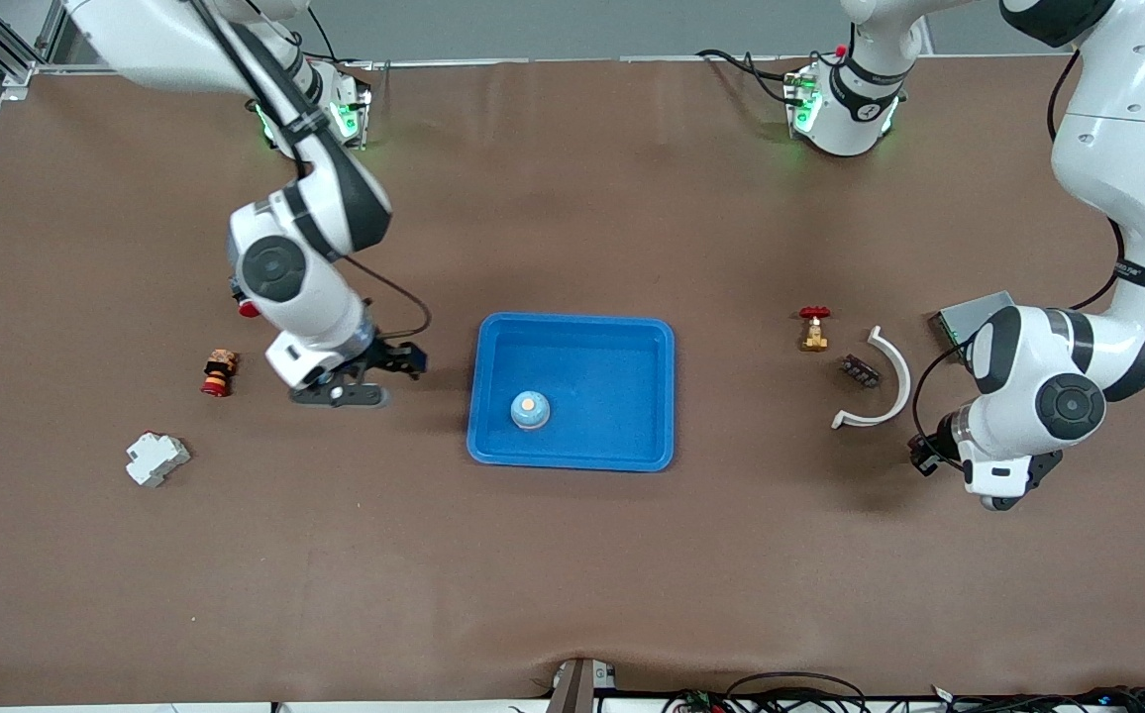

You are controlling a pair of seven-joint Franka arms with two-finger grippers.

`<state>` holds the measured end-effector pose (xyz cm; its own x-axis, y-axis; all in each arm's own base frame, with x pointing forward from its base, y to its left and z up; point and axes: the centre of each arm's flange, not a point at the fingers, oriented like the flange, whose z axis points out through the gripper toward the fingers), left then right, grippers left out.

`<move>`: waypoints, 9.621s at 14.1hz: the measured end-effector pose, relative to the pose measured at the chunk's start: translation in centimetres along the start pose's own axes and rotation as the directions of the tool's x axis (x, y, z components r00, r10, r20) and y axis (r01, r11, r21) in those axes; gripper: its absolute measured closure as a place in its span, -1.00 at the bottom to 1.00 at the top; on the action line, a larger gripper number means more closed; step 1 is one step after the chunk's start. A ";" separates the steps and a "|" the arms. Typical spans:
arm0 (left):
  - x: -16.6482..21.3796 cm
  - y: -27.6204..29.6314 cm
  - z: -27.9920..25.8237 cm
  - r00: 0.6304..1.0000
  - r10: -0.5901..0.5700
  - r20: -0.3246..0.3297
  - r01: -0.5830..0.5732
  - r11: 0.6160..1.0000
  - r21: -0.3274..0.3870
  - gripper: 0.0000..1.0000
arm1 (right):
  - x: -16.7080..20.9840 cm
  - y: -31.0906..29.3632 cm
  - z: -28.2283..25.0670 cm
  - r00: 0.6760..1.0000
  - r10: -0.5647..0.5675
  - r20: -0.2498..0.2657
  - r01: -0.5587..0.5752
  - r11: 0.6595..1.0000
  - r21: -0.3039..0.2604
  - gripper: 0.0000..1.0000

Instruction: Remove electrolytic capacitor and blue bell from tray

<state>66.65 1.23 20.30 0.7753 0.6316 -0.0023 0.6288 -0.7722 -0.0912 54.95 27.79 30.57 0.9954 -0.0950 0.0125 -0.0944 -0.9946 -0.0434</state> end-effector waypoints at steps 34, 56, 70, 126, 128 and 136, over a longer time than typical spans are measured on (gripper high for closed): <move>-11.5 -9.0 -44.6 0.856 0.514 -0.052 -0.514 0.858 -0.001 -1.00 | 1.4 -16.8 12.8 0.981 0.192 -0.026 -0.193 0.980 -0.038 -1.00; -13.2 -8.1 -43.8 0.843 0.537 -0.031 -0.538 0.841 -0.053 -1.00 | 6.8 -12.9 4.2 0.991 0.130 0.034 -0.124 0.983 -0.137 -0.35; -15.5 -7.0 -44.1 0.823 0.567 -0.033 -0.568 0.822 -0.048 -1.00 | 12.4 17.5 4.9 0.965 -0.259 0.036 0.261 0.962 -0.079 -0.35; -16.3 -8.0 -45.5 0.823 0.565 -0.057 -0.568 0.822 -0.047 -1.00 | 14.8 20.3 -5.7 0.969 -0.235 0.080 0.242 0.964 -0.106 -1.00; -16.3 -8.0 -45.8 0.822 0.565 -0.067 -0.569 0.821 -0.049 -1.00 | 14.7 20.3 -8.0 0.975 -0.214 0.065 0.221 0.968 -0.115 -1.00; -16.9 -7.7 -45.8 0.815 0.575 -0.071 -0.579 0.814 -0.048 -1.00 | 10.4 19.1 -19.9 0.986 -0.159 0.053 0.164 0.982 -0.096 -1.00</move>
<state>51.45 -6.65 66.69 0.9977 0.0653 0.0165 0.0657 -0.9975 -0.0256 63.13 6.97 49.72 0.9972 0.0669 -0.0333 0.0686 -0.9961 0.0551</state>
